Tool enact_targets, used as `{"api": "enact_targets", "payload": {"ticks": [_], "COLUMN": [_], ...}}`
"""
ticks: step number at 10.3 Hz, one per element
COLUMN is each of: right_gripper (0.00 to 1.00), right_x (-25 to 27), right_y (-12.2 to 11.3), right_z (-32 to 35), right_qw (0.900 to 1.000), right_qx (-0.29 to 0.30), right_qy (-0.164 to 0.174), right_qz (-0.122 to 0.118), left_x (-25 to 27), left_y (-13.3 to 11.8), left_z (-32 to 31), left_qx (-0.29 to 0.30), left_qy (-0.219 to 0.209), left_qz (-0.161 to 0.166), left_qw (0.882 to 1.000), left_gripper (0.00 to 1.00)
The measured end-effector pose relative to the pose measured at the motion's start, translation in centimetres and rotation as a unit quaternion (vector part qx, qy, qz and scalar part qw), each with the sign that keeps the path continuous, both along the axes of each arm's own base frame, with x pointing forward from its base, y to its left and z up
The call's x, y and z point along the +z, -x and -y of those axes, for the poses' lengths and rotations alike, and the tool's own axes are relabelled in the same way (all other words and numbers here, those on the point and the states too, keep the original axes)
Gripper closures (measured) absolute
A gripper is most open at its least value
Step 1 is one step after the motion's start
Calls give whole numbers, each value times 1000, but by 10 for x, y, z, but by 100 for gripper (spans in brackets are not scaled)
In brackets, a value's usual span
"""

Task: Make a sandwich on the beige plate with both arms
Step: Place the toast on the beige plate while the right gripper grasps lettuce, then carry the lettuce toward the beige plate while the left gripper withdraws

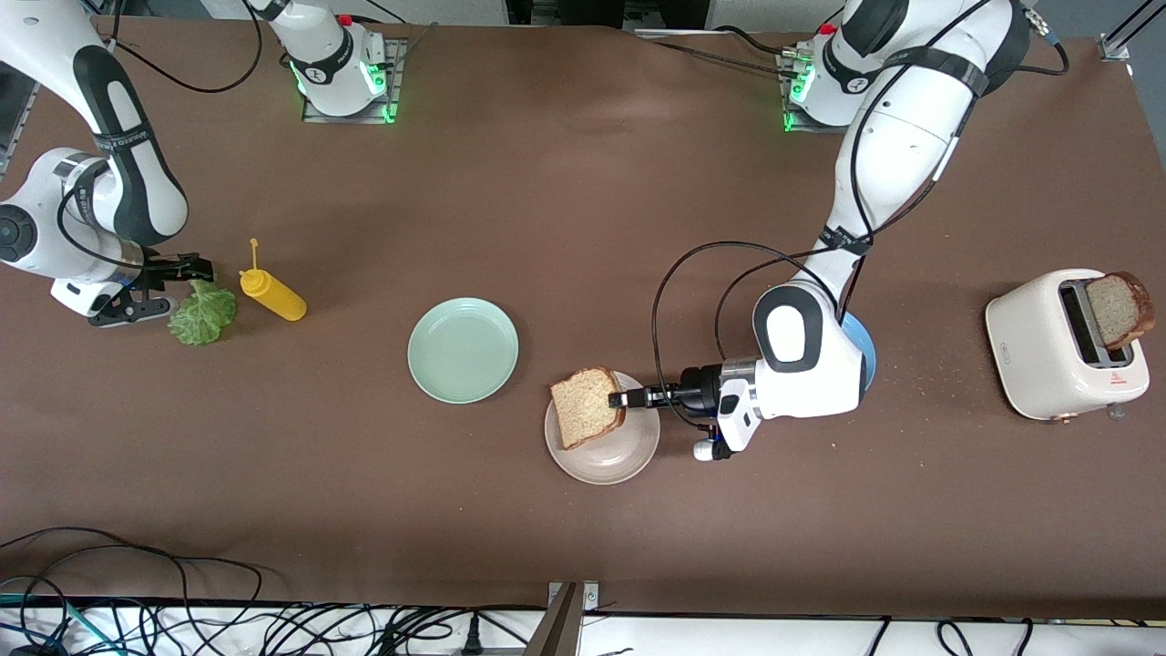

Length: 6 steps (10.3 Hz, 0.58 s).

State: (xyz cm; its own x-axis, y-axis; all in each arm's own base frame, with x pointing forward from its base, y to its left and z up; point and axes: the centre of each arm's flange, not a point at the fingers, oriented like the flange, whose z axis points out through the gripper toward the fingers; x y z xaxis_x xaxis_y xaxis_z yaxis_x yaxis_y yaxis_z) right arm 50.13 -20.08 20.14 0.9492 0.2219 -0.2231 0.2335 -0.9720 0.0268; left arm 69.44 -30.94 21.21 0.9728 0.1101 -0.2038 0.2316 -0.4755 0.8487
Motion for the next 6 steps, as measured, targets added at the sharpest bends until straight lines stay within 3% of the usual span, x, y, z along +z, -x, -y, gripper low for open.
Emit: {"api": "enact_targets", "payload": {"ticks": [1,2,3,6], "right_gripper": [19,21,41,86], "right_x": [-3,-8,-12,-12], "right_y": [1,3,4,4], "right_z": [0,-1,-1,-3], "right_qw": [1000,1000,1000,1000], "right_qx": [-2,-3,-4,-3], "right_qy": [-1,-2,-4,-5], "right_qz": [-3,-9,-16,-20], "left_x": [-7,-16,-21,-26], "left_y": [0,0,1,1], "left_z": [-1,-3,-3,2], "left_qx": [5,8,8,16], "left_qy": [-5,-9,-11,-21], "left_qz": [1,3,3,12], "left_qw": [1000,1000,1000,1000], "left_gripper": [92,92,92,92]}}
